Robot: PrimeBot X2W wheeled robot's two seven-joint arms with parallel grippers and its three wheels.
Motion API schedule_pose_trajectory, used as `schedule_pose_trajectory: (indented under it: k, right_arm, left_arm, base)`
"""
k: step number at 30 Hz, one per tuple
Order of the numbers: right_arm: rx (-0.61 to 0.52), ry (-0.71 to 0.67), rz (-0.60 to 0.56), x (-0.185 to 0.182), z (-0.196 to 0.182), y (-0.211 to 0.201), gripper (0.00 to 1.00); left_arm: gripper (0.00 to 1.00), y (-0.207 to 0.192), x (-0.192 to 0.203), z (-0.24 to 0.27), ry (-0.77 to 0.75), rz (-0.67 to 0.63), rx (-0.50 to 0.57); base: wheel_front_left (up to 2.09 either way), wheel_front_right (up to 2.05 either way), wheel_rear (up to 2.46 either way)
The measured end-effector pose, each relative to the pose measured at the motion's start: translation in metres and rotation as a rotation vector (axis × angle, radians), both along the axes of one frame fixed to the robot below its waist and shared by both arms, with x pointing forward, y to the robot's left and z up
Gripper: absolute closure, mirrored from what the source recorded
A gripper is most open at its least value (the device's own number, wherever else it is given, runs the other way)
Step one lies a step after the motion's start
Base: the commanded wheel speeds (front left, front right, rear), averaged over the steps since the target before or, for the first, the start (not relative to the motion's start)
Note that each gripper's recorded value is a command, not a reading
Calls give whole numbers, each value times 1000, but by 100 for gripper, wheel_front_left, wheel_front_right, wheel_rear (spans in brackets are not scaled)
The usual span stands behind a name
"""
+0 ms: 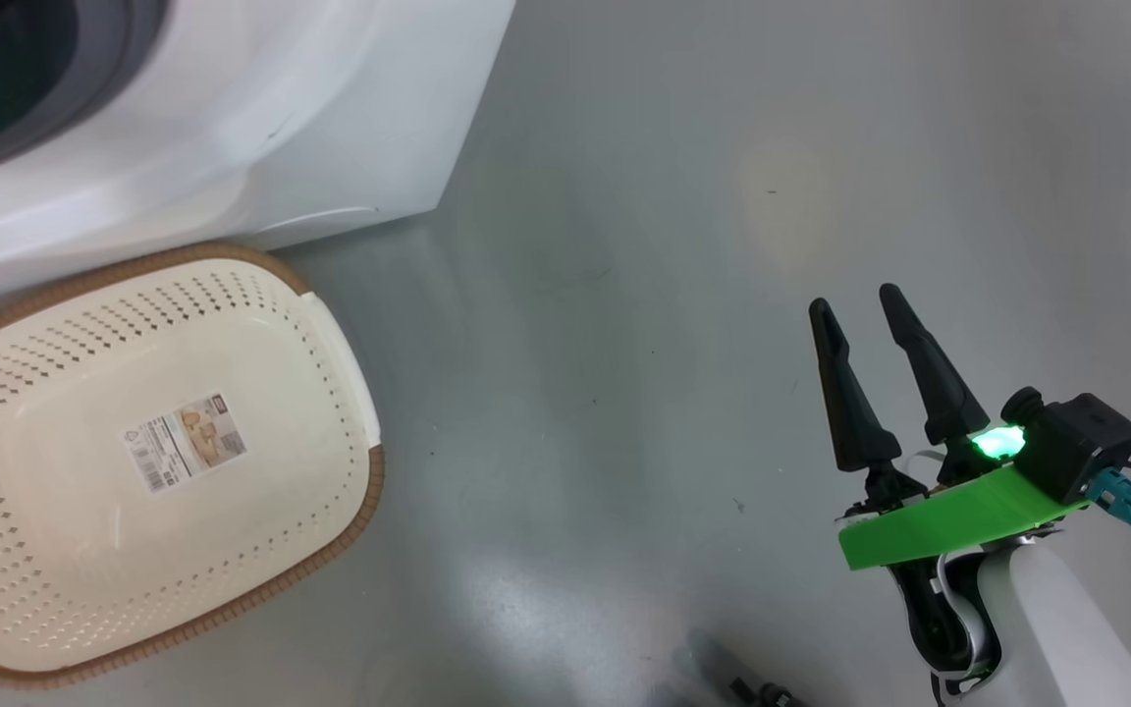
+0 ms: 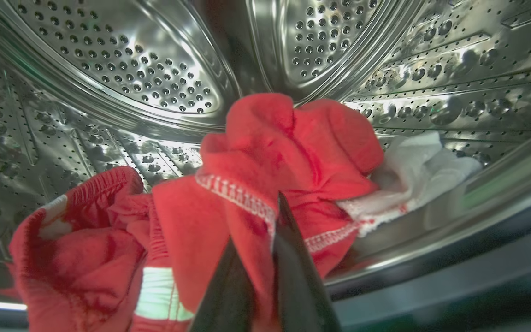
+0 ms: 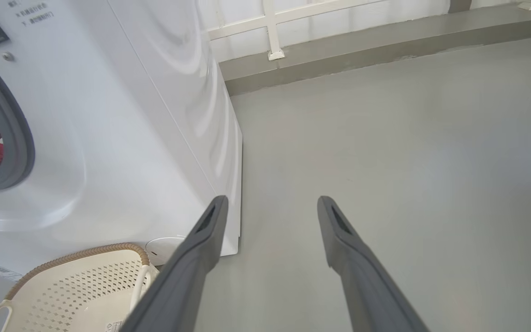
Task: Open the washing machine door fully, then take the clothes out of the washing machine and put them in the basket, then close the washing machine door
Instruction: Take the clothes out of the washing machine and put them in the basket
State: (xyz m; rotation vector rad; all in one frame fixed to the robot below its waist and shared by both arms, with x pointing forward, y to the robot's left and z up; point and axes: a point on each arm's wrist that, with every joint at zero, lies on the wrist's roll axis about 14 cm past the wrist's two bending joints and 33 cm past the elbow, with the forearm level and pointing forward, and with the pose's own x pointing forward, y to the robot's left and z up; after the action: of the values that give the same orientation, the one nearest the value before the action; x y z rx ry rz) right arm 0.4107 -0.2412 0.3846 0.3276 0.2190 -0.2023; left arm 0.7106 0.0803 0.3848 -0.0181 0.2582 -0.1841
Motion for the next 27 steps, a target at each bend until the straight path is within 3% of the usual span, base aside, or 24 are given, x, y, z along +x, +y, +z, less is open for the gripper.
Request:
schedule_pose_trajectory:
  k: [9, 27]
  right_arm:
    - [0, -37, 2, 7, 10, 0, 0]
    - [9, -94, 45, 13, 28, 13, 0]
  left_arm:
    - [100, 3, 0, 39, -117, 20, -54]
    - [100, 29, -64, 79, -283, 95, -158]
  base:
    - [0, 0, 0]
    - [0, 0, 0]
